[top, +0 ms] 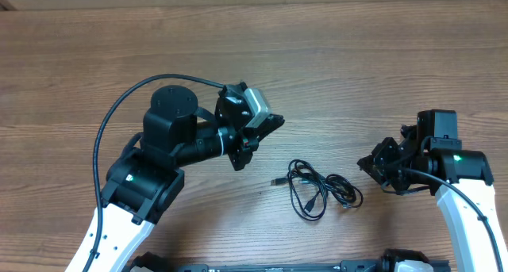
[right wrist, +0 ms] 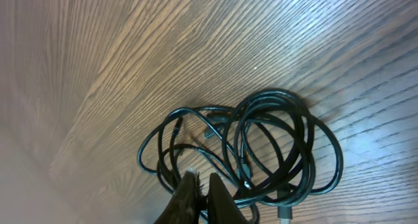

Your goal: Untangle cables

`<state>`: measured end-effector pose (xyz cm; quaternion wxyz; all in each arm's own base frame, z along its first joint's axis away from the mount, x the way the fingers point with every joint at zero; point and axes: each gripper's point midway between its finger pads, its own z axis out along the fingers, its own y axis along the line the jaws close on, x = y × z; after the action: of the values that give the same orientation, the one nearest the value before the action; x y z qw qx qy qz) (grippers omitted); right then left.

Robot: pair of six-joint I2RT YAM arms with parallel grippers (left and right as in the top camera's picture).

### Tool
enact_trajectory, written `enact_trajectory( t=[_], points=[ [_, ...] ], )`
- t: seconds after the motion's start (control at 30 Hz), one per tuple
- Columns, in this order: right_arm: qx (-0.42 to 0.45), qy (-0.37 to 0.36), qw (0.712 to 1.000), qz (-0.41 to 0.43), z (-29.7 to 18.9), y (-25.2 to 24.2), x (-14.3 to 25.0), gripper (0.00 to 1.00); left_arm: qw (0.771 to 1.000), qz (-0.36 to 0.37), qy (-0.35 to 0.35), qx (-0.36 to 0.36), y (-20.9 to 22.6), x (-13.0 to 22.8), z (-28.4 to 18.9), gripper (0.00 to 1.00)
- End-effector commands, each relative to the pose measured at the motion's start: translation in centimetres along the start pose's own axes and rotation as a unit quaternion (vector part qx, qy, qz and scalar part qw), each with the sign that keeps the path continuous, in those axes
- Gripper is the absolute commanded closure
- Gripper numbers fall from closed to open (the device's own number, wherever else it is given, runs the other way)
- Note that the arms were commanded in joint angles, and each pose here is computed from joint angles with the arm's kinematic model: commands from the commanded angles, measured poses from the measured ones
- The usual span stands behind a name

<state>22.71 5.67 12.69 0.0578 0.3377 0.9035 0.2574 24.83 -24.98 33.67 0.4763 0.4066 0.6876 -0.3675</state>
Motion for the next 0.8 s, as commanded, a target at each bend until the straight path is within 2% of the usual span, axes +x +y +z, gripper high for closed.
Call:
enact_trajectory(
  t=[0.0,0.13,0.27,0.47,0.57,0.63,0.7,0.77],
  points=[
    [-0.011,0.001,1.000,0.002,-0.1,0.3,0.1,0.96,1.000,0.012,0.000,-0.004,-0.1,-0.4,-0.3,0.96],
    [-0.011,0.001,1.000,0.002,-0.1,0.3,0.1,0.96,1.000,0.011,0.001,-0.004,-0.1,-0.3,-0.3,0.96],
    [-0.022,0.012,1.000,-0.014,-0.1,0.7,0.5,0.88,1.000,0.004,0.010,-0.003,-0.1,0.2,-0.3,0.96],
    [-0.051,0.031,0.997,-0.050,-0.2,1.6,1.2,0.87,0.999,-0.016,0.037,-0.013,0.1,1.6,-0.3,0.96],
    [-0.069,0.028,0.993,-0.089,-0.5,2.3,1.3,0.84,0.995,-0.032,0.061,-0.066,1.9,2.8,-0.5,0.96],
    [-0.076,0.018,0.992,-0.102,-0.8,2.6,1.2,0.82,0.994,-0.041,0.066,-0.075,2.2,3.0,-0.6,0.96],
    [-0.086,0.003,0.990,-0.113,-1.4,3.0,1.2,0.78,0.994,-0.042,0.067,-0.075,2.2,3.1,-0.6,0.96],
    [-0.099,-0.015,0.987,-0.126,-2.2,3.5,1.3,0.69,0.994,-0.040,0.065,-0.077,2.2,3.0,-0.6,0.96]
  ],
)
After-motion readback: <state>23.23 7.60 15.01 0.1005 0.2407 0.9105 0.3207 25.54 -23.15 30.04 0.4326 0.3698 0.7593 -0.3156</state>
